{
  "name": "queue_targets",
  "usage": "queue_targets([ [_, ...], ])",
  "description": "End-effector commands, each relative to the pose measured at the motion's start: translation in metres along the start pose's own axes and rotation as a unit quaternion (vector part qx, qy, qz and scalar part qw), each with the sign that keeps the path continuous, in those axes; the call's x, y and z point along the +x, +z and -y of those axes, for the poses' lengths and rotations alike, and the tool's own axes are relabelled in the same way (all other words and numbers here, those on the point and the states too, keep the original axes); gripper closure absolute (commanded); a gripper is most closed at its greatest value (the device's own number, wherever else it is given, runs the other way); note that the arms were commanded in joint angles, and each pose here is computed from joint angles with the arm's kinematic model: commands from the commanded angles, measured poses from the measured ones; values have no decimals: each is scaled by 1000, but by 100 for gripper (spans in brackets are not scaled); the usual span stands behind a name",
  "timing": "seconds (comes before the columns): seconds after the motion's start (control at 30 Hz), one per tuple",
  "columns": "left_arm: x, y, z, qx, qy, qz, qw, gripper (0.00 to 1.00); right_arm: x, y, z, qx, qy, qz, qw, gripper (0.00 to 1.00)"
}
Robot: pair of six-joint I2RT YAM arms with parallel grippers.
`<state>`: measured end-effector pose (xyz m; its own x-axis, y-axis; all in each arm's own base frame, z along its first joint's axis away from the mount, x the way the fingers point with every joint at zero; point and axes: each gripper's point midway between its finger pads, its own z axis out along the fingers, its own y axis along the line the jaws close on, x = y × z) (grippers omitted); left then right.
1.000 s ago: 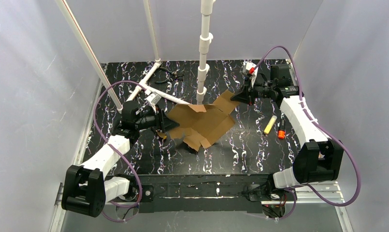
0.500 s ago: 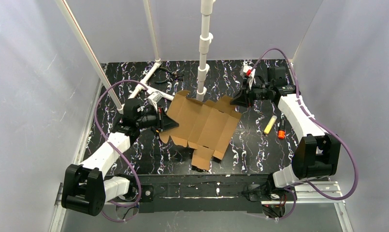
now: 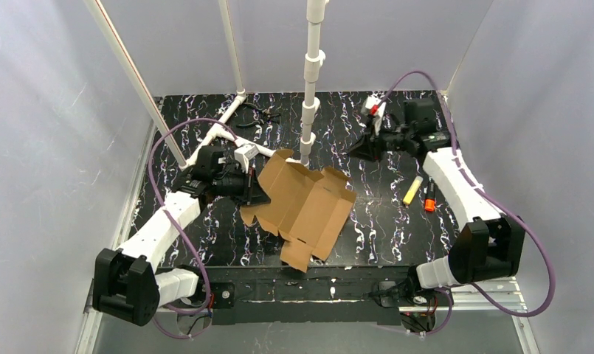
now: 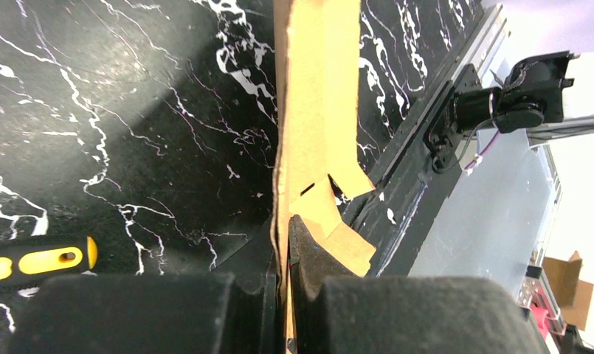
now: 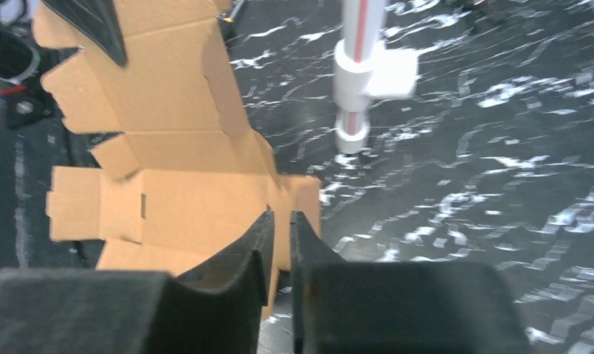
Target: Fold the paper box
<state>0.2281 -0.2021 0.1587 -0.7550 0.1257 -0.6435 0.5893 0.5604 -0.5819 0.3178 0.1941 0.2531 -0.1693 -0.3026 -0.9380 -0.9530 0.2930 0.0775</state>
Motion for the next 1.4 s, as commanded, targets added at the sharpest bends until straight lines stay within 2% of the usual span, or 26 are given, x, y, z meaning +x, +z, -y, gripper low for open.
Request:
queue_targets([
  [0.0,11,5,6,17,0,-40,999,100,20,46,-2,-5,39,10,999,88],
  [0.03,14,7,3,13,-10,-47,999,100,27,52,1,3,45,6,999,96],
  [0.07,15,9,1,11,-20,-52,998,100,37,58,2,12,54,-2,998,99],
  [0.27,15,20,-6,8,-79,-76,994,100,77,93,7,80,59,-54,994,99],
  [0.33,15,21,-8,5,-84,-79,993,100,83,94,13,101,66,-64,991,99],
  [0.5,17,22,-8,9,-90,-81,993,100,90,108,-1,87,61,-69,992,99],
  [0.7,18,23,-10,6,-91,-83,992,100,114,118,23,171,88,-103,976,99],
  [0.97,17,23,-10,5,-92,-84,992,100,130,133,9,148,84,-124,978,99],
  [1.37,16,22,-14,-3,-100,-80,992,100,125,140,-22,66,74,-114,989,99],
])
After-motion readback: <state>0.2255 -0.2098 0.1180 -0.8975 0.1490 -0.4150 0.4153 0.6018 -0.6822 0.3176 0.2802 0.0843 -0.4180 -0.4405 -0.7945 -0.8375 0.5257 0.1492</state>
